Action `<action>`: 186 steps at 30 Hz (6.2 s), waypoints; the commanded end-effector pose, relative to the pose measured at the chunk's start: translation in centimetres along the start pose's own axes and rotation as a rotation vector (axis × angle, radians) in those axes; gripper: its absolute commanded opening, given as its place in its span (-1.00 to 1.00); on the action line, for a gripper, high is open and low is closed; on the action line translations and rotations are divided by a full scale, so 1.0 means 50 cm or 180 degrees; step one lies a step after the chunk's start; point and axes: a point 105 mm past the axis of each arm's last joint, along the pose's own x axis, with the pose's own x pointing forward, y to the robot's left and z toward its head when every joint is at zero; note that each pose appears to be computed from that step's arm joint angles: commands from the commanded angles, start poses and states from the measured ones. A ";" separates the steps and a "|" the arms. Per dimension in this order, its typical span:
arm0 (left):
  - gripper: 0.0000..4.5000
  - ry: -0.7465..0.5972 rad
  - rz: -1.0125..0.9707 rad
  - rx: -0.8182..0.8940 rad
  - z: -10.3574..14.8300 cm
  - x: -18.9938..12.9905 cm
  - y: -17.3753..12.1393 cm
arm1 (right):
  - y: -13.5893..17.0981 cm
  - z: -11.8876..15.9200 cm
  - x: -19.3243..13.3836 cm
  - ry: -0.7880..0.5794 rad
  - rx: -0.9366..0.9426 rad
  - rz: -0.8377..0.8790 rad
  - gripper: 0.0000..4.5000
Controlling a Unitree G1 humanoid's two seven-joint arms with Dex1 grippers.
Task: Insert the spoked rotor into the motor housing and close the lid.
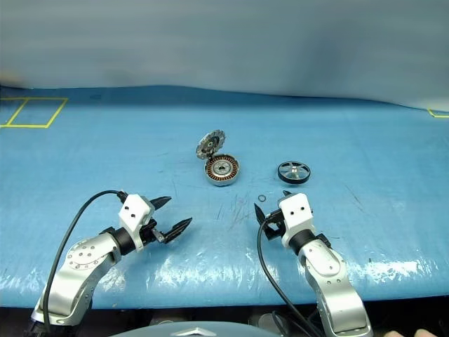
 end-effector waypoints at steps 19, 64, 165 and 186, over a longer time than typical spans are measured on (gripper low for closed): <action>1.00 -0.0196 0.0270 -0.0087 0.006 -0.006 0.013 | 0.059 0.091 0.073 0.0312 -0.0731 0.1156 0.99; 1.00 -0.0254 0.0726 -0.0034 -0.013 -0.045 0.019 | 0.241 0.029 0.193 0.1640 -0.0925 0.2058 -0.16; 1.00 -0.0413 -0.0037 -0.0077 -0.010 -0.039 -0.038 | 0.072 0.028 0.041 0.0348 -0.0290 0.0536 -0.71; 1.00 -0.0384 0.0064 -0.0090 -0.020 -0.042 -0.039 | 0.234 0.082 0.112 0.0244 -0.0139 0.1379 -0.71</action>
